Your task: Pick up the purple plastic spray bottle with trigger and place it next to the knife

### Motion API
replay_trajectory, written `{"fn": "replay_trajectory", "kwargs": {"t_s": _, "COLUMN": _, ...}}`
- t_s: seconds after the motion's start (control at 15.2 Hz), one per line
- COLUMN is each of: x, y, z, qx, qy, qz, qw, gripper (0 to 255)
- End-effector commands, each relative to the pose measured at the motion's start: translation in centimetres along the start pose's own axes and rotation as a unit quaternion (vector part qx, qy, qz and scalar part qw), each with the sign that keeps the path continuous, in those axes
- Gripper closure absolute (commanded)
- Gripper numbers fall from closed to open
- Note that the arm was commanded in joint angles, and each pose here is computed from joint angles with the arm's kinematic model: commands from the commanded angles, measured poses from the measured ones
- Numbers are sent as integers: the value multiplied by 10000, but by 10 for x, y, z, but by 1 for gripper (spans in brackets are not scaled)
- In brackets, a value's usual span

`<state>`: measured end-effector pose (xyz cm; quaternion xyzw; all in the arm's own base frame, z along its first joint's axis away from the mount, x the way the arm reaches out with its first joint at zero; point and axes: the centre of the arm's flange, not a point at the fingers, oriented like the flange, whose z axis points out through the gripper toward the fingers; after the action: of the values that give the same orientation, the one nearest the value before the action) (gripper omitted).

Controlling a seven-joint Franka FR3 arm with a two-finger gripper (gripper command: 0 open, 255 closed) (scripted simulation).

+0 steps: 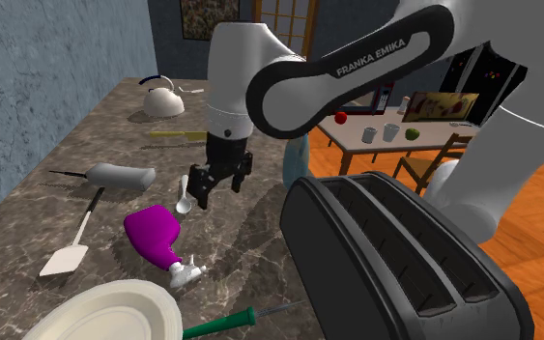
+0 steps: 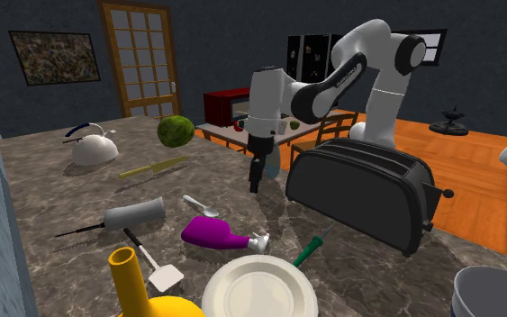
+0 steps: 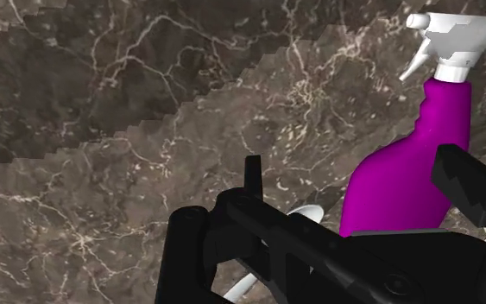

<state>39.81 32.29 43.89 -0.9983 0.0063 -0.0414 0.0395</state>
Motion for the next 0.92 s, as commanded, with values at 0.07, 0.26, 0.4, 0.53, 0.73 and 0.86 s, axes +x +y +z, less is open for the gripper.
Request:
{"fn": "replay_trajectory", "kwargs": {"t_s": 0.07, "x": 6, "y": -34, "z": 22, "qx": 7, "qy": -22, "qz": -1, "qw": 10000, "gripper": 0}}
{"fn": "replay_trajectory", "kwargs": {"t_s": 0.26, "x": 12, "y": -67, "z": 43, "qx": 8, "qy": -46, "qz": -9, "qw": 10000, "gripper": 0}}
{"fn": "replay_trajectory", "kwargs": {"t_s": 0.4, "x": 16, "y": -89, "z": 56, "qx": 9, "qy": -61, "qz": -14, "qw": 10000, "gripper": 0}}
{"fn": "replay_trajectory", "kwargs": {"t_s": 0.53, "x": 21, "y": -111, "z": 70, "qx": 9, "qy": -77, "qz": -18, "qw": 10000, "gripper": 0}}
{"fn": "replay_trajectory", "kwargs": {"t_s": 0.73, "x": 22, "y": -119, "z": 86, "qx": 9, "qy": -83, "qz": -20, "qw": 10000, "gripper": 0}}
{"fn": "replay_trajectory", "kwargs": {"t_s": 0.86, "x": 22, "y": -119, "z": 97, "qx": 9, "qy": -83, "qz": -20, "qw": 10000, "gripper": 0}}
